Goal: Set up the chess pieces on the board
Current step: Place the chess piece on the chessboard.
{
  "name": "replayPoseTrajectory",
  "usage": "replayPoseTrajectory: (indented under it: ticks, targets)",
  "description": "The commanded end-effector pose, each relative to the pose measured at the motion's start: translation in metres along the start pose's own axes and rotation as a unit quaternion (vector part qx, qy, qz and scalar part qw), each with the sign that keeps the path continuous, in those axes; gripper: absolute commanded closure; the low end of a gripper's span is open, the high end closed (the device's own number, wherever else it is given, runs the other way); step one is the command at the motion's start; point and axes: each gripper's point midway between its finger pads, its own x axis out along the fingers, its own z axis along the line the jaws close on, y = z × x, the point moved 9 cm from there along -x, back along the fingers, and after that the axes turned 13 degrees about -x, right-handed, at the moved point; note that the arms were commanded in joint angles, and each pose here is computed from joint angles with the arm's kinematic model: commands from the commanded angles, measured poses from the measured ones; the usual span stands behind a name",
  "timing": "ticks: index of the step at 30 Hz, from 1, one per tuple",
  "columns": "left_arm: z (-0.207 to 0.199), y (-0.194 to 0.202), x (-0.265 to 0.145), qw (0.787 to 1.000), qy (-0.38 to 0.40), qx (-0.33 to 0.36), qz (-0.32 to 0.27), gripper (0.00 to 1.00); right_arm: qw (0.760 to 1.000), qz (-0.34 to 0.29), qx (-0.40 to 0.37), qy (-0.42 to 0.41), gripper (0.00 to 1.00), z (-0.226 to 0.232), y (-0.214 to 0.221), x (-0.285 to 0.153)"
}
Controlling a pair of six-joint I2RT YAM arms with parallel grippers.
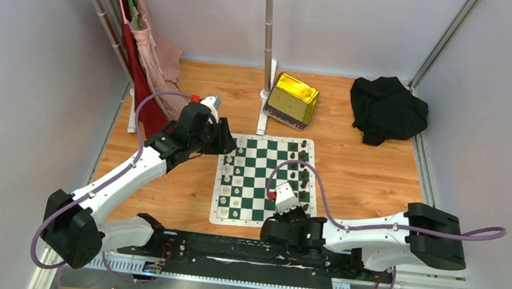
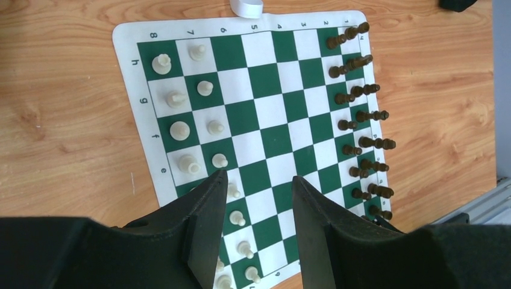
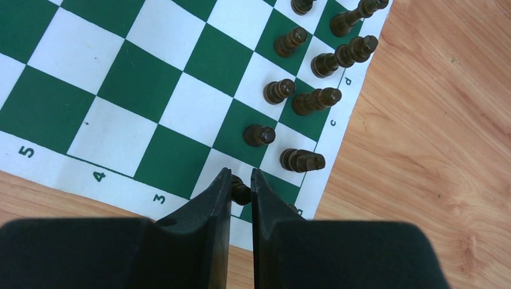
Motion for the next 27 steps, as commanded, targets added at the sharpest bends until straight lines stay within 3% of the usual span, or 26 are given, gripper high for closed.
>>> replayPoseTrajectory:
  ticks: [1, 11, 14, 16, 20, 27]
  targets:
    - [-0.004, -0.001, -0.002, 1.0, 0.012, 0.004, -0.018, 0.51, 1.0, -0.011, 0.01, 0.016, 1.0, 0.004, 0.005, 0.004]
    - [-0.001, 0.004, -0.001, 1.0, 0.013, 0.002, -0.017, 0.51, 1.0, -0.001, 0.002, 0.014, 0.96, 0.01, 0.011, 0.009]
    - [-0.001, 0.005, -0.002, 1.0, 0.013, 0.001, -0.018, 0.51, 1.0, -0.001, 0.0, 0.012, 0.88, 0.011, 0.011, 0.008]
    - [-0.001, 0.005, -0.002, 1.0, 0.012, 0.001, -0.018, 0.51, 1.0, -0.004, -0.003, 0.011, 0.75, 0.012, 0.01, 0.007]
    - [-0.001, 0.006, -0.003, 1.0, 0.012, 0.0, -0.018, 0.51, 1.0, -0.011, -0.012, 0.007, 0.61, 0.013, 0.005, 0.005]
    - [-0.007, 0.0, -0.008, 1.0, 0.012, -0.003, -0.024, 0.51, 0.999, -0.032, -0.029, 0.006, 0.57, 0.004, -0.018, -0.008]
